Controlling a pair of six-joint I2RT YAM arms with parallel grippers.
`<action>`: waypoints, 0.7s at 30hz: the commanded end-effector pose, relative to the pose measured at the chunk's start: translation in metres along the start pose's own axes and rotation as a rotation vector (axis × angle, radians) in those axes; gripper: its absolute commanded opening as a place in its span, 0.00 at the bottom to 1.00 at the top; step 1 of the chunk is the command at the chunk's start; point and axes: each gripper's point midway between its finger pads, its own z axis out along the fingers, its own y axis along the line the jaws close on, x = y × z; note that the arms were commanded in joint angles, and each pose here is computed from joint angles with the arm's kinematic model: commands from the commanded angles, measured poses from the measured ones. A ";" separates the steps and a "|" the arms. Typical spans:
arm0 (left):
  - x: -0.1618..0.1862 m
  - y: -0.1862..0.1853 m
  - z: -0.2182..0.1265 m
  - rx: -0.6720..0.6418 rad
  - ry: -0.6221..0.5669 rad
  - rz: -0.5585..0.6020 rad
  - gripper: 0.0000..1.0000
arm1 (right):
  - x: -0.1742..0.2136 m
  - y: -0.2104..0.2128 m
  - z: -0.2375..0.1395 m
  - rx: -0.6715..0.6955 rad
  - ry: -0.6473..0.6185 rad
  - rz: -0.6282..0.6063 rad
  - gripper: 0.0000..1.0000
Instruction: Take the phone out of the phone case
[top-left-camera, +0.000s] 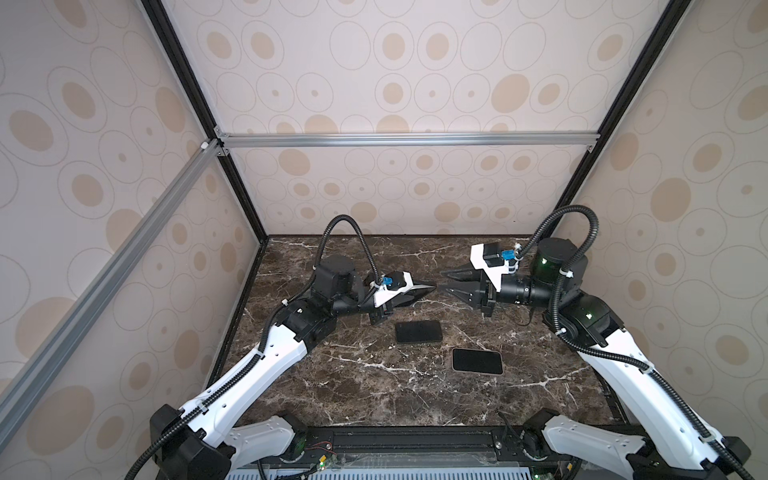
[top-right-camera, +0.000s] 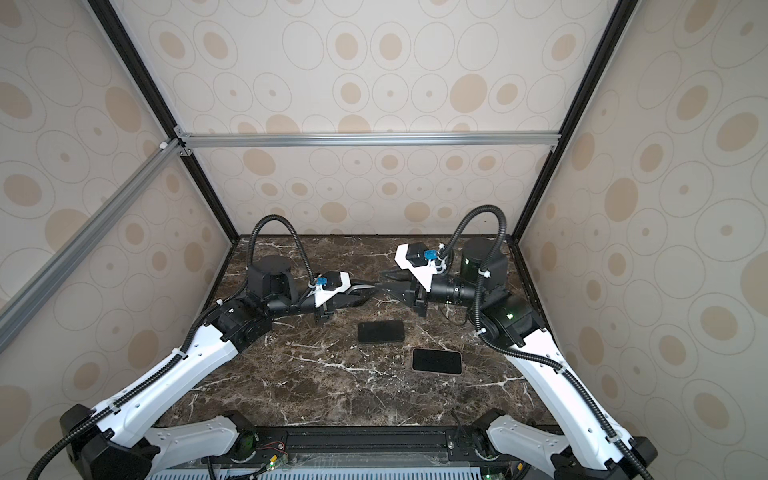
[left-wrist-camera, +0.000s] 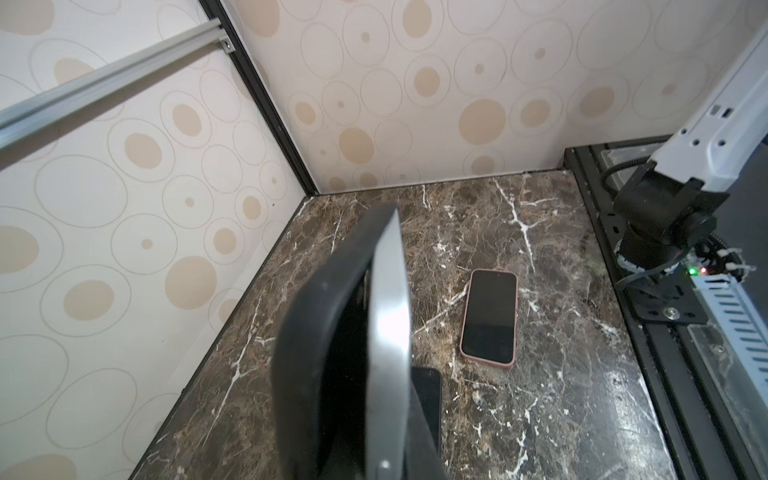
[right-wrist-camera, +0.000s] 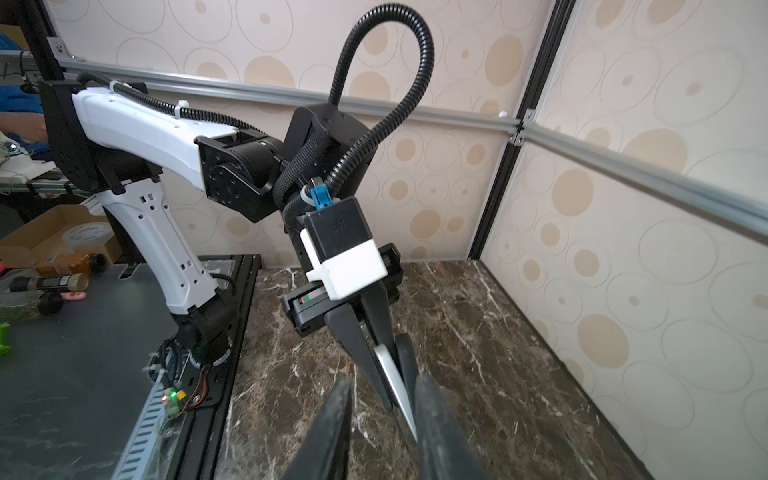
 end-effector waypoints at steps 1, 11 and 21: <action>-0.031 0.008 -0.008 -0.030 -0.047 0.126 0.00 | 0.020 0.015 0.007 -0.080 0.114 0.067 0.28; -0.041 -0.002 -0.002 -0.009 -0.058 0.173 0.00 | 0.033 0.002 0.024 -0.055 0.211 0.128 0.30; -0.047 -0.012 0.003 0.023 -0.078 0.179 0.00 | 0.047 -0.007 0.033 -0.042 0.279 0.165 0.30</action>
